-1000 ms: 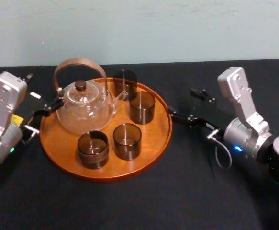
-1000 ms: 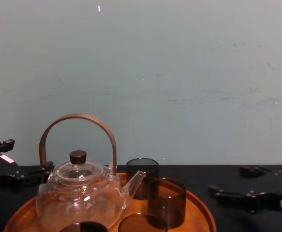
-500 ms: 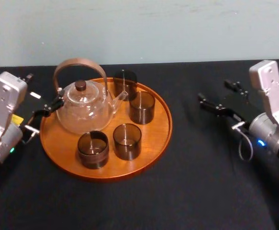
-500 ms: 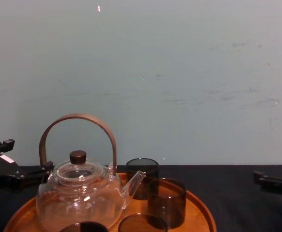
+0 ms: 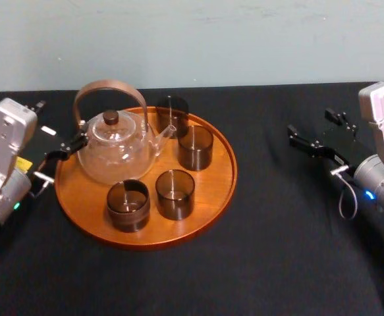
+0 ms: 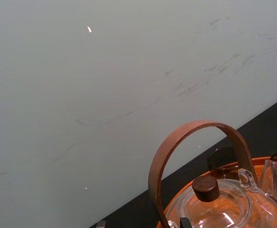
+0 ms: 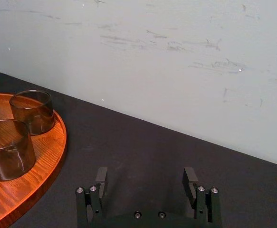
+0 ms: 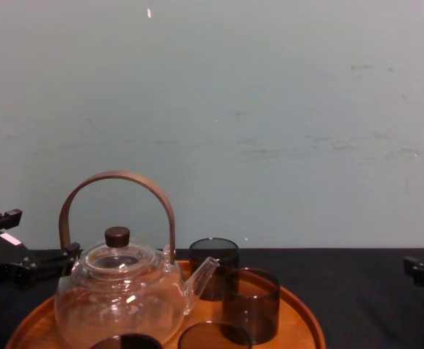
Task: Pick up the glass from the table and place it on the tray.
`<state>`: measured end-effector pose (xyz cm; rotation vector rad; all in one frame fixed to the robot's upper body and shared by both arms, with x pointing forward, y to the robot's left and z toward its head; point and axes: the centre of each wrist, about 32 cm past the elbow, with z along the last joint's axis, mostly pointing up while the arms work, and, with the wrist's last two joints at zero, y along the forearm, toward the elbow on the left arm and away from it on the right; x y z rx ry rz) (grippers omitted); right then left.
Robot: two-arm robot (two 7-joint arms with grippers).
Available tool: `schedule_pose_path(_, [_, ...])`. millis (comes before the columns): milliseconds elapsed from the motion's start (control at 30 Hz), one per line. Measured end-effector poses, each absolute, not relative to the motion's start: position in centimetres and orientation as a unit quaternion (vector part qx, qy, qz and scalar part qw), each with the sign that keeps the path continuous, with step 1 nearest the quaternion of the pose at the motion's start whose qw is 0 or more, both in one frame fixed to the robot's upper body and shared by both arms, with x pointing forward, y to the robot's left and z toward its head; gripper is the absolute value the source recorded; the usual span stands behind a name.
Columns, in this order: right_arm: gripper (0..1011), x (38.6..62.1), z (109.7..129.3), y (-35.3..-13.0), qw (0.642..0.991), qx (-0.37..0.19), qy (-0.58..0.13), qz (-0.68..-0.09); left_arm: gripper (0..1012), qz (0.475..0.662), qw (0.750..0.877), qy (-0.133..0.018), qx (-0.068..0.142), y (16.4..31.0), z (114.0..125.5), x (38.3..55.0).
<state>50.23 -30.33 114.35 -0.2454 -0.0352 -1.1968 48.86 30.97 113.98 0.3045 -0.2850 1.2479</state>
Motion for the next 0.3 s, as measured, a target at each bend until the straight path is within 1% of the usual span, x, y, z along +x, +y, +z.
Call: schedule_pose_path(300, [1002, 50.23, 114.37, -30.23, 0.820, -0.116, -0.017, -0.560, 1010, 0.580, 0.791, -0.132, 0.141, 30.97, 113.98, 48.86])
